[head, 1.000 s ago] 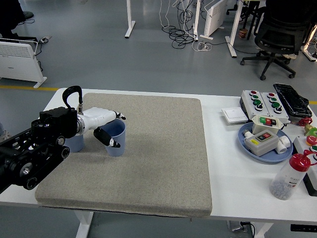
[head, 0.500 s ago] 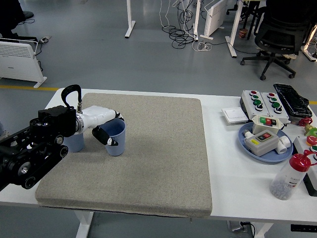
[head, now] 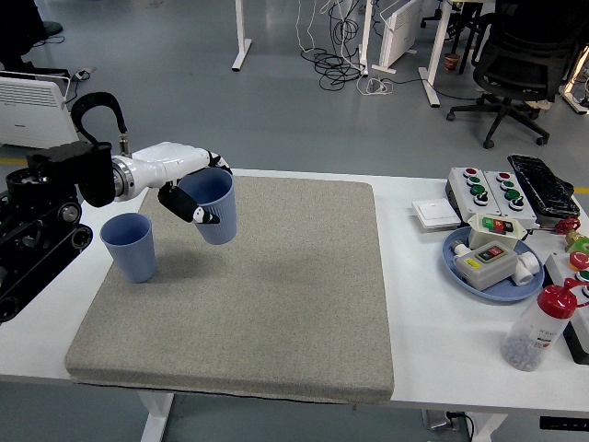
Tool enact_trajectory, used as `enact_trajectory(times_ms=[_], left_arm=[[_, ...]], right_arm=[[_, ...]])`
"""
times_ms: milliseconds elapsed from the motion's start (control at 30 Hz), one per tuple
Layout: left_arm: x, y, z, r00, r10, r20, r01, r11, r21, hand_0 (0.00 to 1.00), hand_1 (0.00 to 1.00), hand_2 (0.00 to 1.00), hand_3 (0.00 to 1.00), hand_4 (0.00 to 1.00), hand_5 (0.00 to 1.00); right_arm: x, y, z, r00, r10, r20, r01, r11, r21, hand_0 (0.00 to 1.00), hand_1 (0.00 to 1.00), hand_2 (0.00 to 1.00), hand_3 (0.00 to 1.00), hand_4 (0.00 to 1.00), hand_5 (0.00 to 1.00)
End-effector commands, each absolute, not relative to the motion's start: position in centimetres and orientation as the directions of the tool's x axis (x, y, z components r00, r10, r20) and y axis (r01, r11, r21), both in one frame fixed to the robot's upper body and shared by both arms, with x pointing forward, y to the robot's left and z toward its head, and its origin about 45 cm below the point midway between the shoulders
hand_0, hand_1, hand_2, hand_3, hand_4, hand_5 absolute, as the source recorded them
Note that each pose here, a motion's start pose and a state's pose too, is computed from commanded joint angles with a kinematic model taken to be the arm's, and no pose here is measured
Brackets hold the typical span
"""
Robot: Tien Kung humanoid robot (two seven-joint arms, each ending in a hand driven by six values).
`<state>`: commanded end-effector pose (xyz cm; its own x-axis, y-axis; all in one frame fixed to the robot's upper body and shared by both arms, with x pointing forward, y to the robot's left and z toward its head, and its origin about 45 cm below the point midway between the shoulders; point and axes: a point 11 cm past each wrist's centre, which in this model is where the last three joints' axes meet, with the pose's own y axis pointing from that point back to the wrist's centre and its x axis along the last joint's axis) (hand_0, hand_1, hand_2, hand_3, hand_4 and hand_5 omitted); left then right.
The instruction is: Push cup pick cup insert cup
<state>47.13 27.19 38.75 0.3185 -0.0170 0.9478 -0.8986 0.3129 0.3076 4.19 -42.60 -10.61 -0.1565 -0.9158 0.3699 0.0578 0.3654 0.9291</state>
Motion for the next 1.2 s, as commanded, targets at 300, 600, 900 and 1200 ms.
enact_trajectory(times_ms=[300,600,900,1200], left_arm=[[47.6,34.1,43.0,0.274,0.006,0.962,-0.956,0.115,0.271,0.401,0.563,0.703,0.518,0.556,0.088],[47.5,36.9,42.2,0.299,0.059,0.952,-0.954,0.043,0.297,0.401,0.563,0.696,0.515,0.556,0.091],[47.5,37.1,39.7,0.368,0.043,0.929,-0.930,0.032,0.366,0.410,0.568,0.695,0.515,0.552,0.093],[47.3,37.3,38.8,0.393,0.040,0.919,-0.920,0.027,0.392,0.411,0.568,0.695,0.515,0.551,0.094]], right_arm=[[4.2,-42.8,-10.5,-0.158,-0.914,0.374,0.058,0.369,0.928,0.712,0.652,0.683,0.586,0.122,0.468],[4.0,-42.6,-10.6,-0.157,-0.915,0.371,0.061,0.366,0.928,0.712,0.652,0.683,0.586,0.123,0.466],[3.8,-42.4,-10.7,-0.153,-0.916,0.371,0.067,0.365,0.929,0.712,0.653,0.683,0.585,0.121,0.470],[3.6,-42.5,-10.7,-0.151,-0.916,0.372,0.070,0.365,0.928,0.712,0.653,0.683,0.585,0.121,0.468]])
